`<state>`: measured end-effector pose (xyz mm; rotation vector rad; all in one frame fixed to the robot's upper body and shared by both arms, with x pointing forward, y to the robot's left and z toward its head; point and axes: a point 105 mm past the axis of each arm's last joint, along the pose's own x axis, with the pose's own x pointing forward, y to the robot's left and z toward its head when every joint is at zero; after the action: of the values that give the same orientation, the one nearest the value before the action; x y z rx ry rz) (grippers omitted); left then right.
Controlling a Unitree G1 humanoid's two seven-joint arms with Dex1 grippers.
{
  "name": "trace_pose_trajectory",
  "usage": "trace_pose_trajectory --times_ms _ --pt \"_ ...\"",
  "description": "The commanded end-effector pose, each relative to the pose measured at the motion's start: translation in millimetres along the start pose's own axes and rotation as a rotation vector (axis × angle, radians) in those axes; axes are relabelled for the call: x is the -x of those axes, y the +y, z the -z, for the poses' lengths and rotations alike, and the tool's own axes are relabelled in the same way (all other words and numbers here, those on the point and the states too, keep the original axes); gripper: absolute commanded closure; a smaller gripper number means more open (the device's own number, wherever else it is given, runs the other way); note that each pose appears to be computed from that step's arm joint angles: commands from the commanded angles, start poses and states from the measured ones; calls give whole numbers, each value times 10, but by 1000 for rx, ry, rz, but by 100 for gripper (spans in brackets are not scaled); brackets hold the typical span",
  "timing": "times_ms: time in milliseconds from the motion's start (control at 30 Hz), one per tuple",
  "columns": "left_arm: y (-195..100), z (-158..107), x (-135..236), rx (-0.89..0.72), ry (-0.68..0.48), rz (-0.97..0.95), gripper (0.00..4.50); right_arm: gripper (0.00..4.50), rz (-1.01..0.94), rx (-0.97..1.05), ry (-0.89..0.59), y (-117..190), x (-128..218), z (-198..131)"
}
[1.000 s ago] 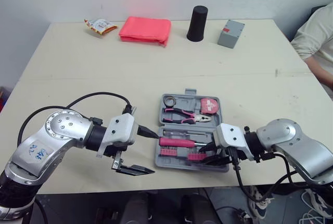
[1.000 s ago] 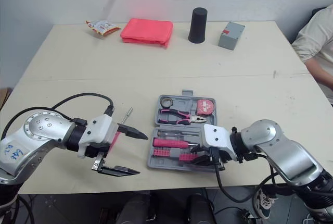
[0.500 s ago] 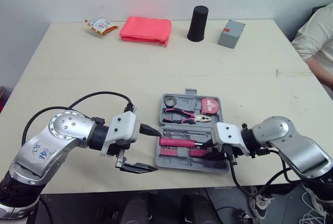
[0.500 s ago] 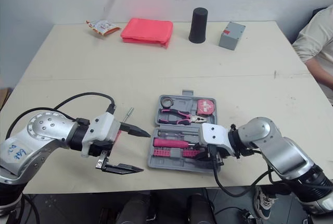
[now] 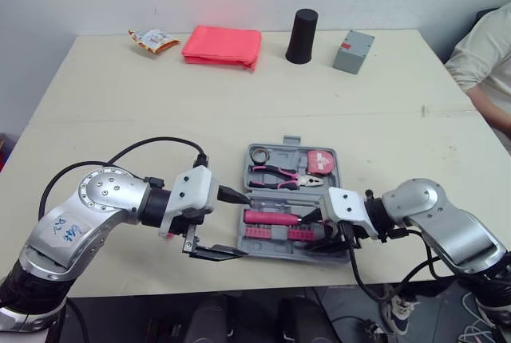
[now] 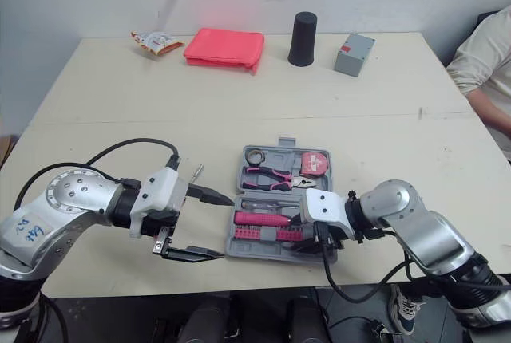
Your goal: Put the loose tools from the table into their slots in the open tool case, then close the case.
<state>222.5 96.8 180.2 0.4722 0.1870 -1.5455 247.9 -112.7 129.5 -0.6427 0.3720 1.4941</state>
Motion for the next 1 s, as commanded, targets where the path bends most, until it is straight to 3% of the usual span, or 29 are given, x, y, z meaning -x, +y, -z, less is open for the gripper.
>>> trace_pose_trajectory --times_ms 33,200,233,367,500,767,1000 --pt "-10 -48 -1 -29 -2 1 0 79 -8 24 -79 -2 164 -232" --pt "10 -60 1 -37 -2 3 0 79 81 29 -227 -142 194 -222" --pt "10 -61 1 -39 -3 4 0 102 100 21 -254 -164 192 -211" --pt "12 -73 -15 -43 -8 6 0 244 124 15 -255 -128 135 -14" --pt "39 -93 -33 -52 -11 4 0 448 128 -25 -294 -54 80 43" --pt "62 -105 -23 -60 -4 11 0 448 149 -46 -220 -29 -19 268" --pt "75 -113 -27 -66 -6 13 0 448 119 -60 -7 90 -113 764"
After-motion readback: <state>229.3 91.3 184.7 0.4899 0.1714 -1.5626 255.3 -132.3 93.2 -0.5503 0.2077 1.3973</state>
